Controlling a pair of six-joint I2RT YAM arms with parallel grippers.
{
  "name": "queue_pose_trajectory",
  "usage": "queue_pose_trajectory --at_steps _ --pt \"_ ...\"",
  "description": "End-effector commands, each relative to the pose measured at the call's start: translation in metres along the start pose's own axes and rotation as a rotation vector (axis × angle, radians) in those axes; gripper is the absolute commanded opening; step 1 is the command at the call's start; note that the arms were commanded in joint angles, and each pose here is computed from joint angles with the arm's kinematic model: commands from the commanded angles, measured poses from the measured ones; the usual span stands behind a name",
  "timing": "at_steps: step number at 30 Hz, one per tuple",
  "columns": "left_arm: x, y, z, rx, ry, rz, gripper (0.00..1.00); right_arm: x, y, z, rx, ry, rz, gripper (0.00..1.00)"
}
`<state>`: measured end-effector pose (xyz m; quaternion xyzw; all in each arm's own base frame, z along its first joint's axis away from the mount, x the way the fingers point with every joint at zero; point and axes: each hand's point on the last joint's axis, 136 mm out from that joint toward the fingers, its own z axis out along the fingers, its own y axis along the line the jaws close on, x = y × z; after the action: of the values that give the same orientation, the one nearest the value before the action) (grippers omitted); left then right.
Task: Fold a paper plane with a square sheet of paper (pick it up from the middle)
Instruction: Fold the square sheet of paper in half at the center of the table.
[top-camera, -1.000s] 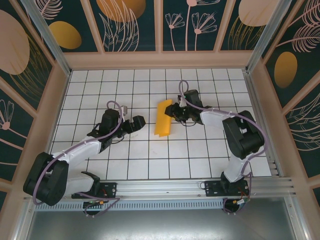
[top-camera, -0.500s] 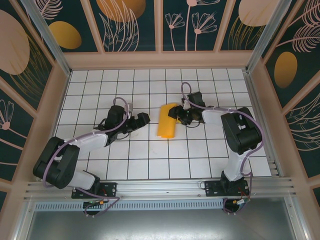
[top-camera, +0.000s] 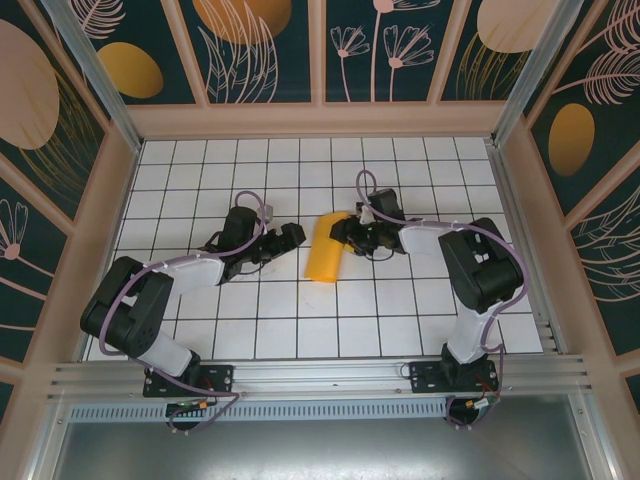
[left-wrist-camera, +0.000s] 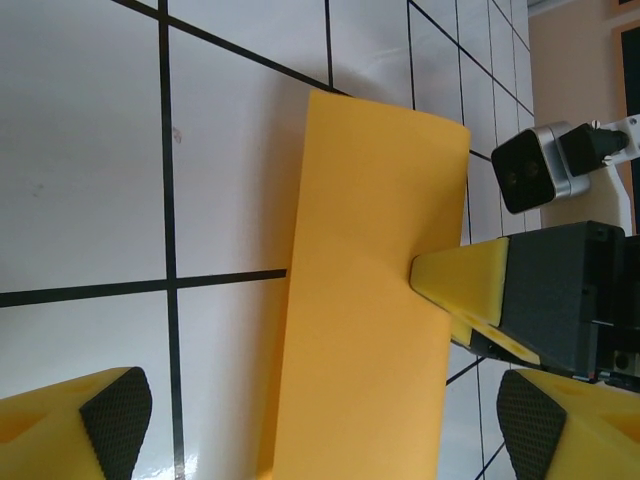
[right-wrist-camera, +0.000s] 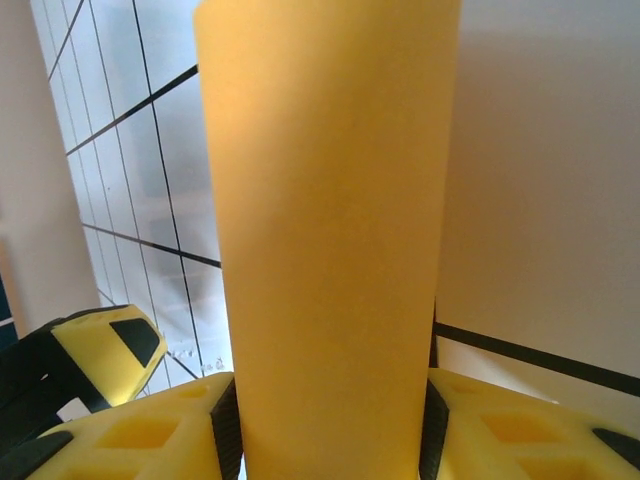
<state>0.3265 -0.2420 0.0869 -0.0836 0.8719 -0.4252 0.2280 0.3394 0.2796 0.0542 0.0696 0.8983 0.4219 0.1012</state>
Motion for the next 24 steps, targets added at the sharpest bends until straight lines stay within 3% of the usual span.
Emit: queue_pose_trajectory --at_steps 1,3,9,24 --pt "-0.007 -0.016 0.001 0.044 -0.006 0.020 0.91 -0.010 -0.004 -0.001 0.071 -0.059 0.011 0.48" --pt "-0.006 -0.016 0.000 0.046 -0.006 0.025 0.91 -0.010 -0.004 -0.003 0.068 -0.065 0.004 0.48" --pt "-0.003 -0.020 -0.001 0.066 0.008 0.038 0.90 -0.009 -0.015 -0.010 0.150 -0.078 0.002 0.64" --pt "-0.002 -0.021 0.000 0.075 0.020 0.060 0.90 -0.007 -0.043 -0.015 0.407 -0.137 0.002 0.66"
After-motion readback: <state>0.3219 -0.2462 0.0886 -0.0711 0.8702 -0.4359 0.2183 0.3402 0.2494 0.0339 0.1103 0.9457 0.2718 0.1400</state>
